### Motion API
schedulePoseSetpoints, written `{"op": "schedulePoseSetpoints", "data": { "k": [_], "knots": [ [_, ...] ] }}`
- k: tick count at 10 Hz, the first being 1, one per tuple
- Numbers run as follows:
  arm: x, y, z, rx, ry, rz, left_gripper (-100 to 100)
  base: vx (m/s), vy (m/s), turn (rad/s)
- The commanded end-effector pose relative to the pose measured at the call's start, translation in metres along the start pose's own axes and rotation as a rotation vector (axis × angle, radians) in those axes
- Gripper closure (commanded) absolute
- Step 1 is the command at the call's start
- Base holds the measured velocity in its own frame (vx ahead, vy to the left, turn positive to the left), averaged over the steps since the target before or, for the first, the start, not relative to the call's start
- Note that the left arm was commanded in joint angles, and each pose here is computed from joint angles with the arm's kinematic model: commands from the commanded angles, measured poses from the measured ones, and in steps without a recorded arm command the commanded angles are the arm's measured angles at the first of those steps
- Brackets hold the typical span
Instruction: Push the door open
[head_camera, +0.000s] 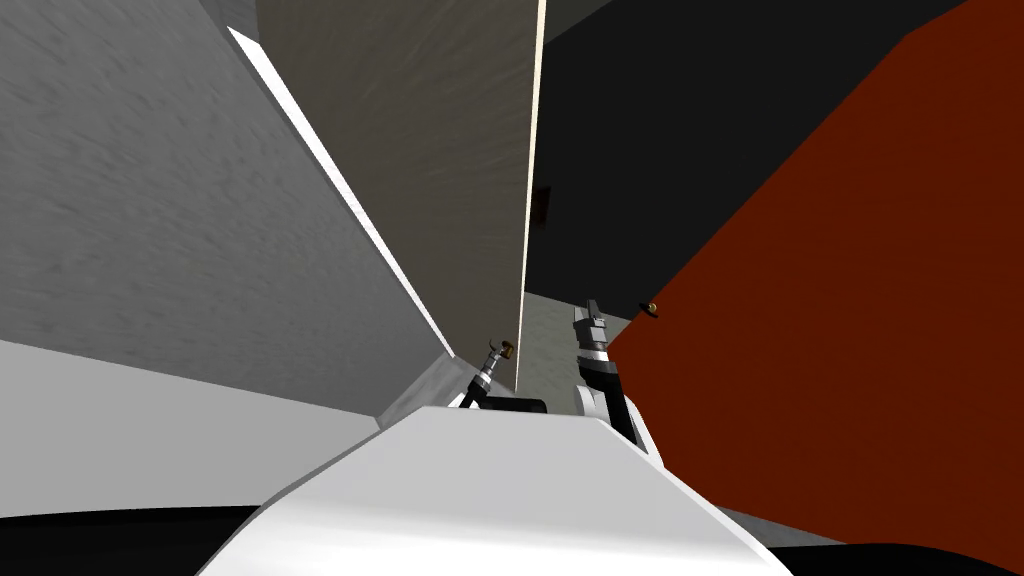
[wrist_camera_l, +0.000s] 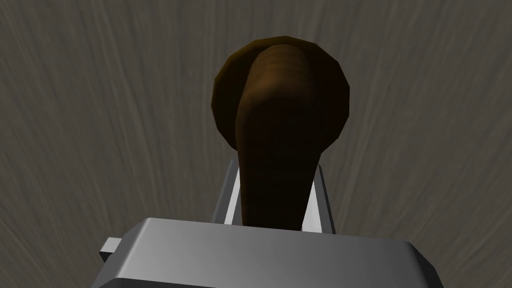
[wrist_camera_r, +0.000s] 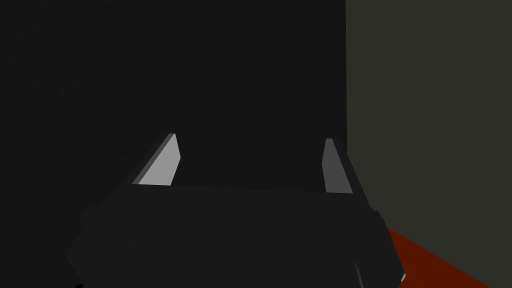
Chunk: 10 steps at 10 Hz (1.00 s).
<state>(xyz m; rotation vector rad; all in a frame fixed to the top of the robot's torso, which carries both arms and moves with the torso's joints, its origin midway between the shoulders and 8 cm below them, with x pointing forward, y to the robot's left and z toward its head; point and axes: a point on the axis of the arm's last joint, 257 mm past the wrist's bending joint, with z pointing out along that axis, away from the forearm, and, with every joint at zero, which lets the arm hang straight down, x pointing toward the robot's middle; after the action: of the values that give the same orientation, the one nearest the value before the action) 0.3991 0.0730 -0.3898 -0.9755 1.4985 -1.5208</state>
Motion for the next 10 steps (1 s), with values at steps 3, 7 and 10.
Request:
{"op": "schedulePoseSetpoints", "data": {
  "k": [3, 7, 10],
  "knots": [
    [0.000, 0.001, -0.0010, -0.003, 0.000, -0.001, 100, -0.019, 0.008, 0.002],
    [-0.018, 0.005, -0.0016, -0.014, -0.038, 0.010, 100, 0.098, -0.064, 0.028],
    [-0.034, 0.005, -0.0005, -0.015, -0.073, 0.016, 100, 0.152, -0.112, 0.045]
  ]
}}
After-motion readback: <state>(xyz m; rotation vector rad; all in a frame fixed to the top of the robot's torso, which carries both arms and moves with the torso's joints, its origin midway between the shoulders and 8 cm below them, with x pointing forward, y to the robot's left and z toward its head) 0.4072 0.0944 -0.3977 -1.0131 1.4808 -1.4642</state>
